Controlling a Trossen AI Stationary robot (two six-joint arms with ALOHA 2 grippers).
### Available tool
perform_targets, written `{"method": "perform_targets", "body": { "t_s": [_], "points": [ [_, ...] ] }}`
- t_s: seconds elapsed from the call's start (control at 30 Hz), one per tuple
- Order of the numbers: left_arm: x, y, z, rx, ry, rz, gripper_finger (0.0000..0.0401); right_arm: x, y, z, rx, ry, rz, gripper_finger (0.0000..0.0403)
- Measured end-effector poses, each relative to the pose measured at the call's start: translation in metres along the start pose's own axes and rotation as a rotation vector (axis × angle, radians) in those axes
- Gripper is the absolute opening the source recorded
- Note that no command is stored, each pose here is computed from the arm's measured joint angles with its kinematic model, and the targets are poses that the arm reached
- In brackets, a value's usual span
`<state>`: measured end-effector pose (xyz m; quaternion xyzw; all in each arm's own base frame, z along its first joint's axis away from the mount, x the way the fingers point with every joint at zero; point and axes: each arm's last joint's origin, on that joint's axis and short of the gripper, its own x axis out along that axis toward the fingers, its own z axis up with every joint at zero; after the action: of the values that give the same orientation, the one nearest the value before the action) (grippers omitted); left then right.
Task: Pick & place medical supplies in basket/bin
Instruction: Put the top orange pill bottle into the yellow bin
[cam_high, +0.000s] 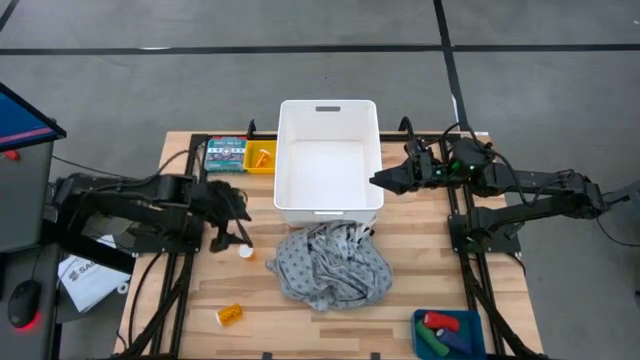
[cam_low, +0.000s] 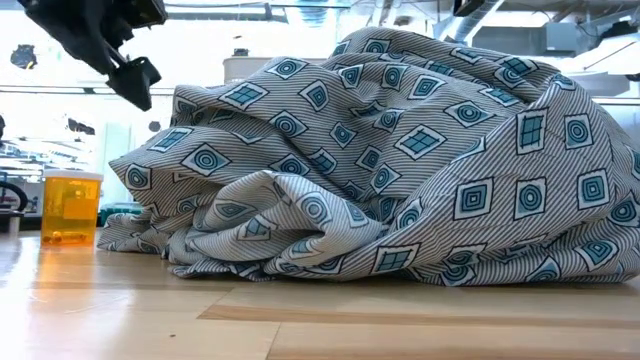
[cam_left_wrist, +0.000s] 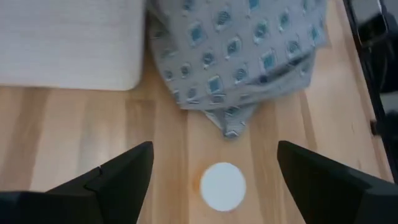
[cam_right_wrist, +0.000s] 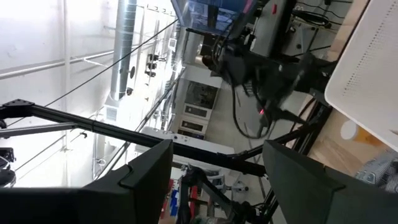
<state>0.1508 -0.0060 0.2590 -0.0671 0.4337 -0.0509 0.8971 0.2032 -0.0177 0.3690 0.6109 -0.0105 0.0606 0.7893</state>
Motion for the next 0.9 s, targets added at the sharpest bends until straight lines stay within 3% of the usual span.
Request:
{"method": "perform_targets", "body": {
  "t_s": [0.23, 0.37, 0.7, 0.9],
  "points": [
    [0.03, -0.02, 0.003, -0.01, 0.171, 0.002, 0.0333, 0.0, 0.002, 0.001, -0.005, -0.006, 0.022, 0.0245],
    [0.046, -0.023, -0.003, -0.071, 0.279, 0.135, 0.0333, 0.0, 0.003, 0.001, -0.01, -0.002, 0.027, 0.0245],
    [0.055, -0.029, -0.005, -0.166, 0.302, 0.185, 0.0333, -0.001, 0.007, 0.002, -0.023, 0.001, 0.074, 0.0245],
    [0.058, -0.037, -0.007, -0.144, 0.32, 0.173, 0.0333, -0.001, 0.009, 0.002, -0.033, 0.004, 0.095, 0.0245]
  ]
}}
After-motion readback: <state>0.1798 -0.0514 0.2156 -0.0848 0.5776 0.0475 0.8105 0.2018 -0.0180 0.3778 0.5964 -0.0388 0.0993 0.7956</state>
